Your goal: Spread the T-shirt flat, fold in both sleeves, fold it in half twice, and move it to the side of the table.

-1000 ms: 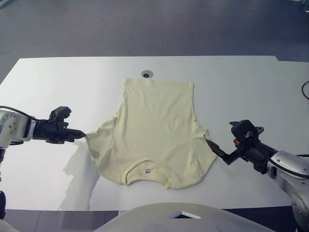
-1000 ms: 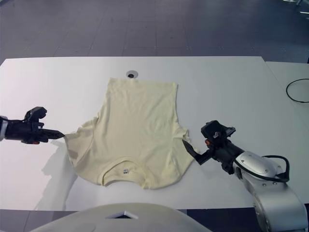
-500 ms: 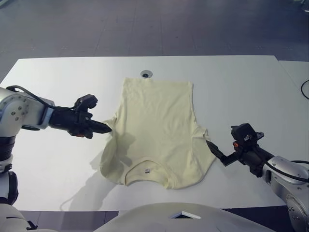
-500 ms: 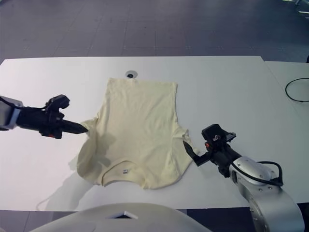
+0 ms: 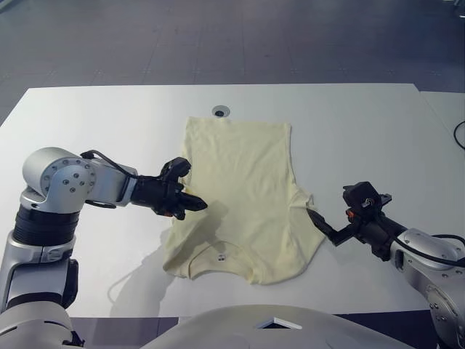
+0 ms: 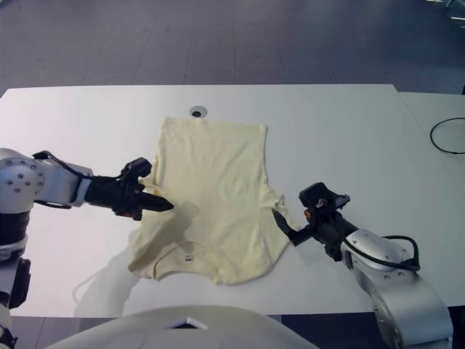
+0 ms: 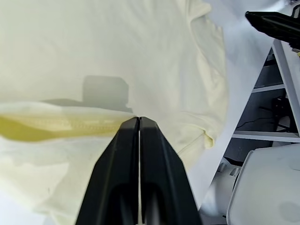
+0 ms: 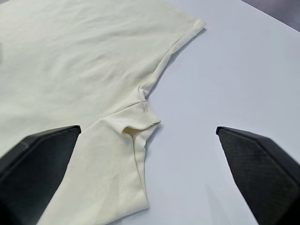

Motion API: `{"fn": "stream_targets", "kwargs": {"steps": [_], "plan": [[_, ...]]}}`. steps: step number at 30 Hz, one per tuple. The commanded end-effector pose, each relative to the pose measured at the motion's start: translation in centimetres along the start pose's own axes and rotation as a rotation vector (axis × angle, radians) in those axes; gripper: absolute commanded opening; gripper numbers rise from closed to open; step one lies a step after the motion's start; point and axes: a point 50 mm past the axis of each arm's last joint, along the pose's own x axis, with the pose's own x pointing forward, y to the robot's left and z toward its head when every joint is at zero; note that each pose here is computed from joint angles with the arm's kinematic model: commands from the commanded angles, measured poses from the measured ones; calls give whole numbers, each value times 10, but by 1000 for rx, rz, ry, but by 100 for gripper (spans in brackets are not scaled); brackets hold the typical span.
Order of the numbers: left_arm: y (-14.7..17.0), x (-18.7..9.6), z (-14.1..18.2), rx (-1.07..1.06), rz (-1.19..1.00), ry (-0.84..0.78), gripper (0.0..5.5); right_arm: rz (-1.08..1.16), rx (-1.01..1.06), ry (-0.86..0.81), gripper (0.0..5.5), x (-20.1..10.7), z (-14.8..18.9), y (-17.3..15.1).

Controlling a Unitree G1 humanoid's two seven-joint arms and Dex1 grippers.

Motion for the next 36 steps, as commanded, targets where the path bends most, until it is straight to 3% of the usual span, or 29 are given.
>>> {"fn": "stream_targets", "kwargs": {"steps": [1,5,8,14,19,24,32,36], "plan": [[0,13,-7,-27,7,34,2,8,-11,6,540,1,1,2],[1,25,-15,-56,25,46,2,9,-18,9,540,1,2,0],[-3,28,-8,-80,-27,-1,50,9,-16,13,540,1,2,-1],[-25,-1,32,-166,-246,-296,158,-24,121,-10,540,-6,0,-11],[-13,-36,42,-215,34,-542,239,35,510,-44,540,-8,-15,-25],[10,-51,34,-280,385,-732,328,113,672,13,540,2,-29,-22],[12,-62,41,-232,455,-798,467,157,740,172,540,-3,-61,7],[14,-61,43,-231,453,-798,539,179,765,164,471,3,-62,12]]}}
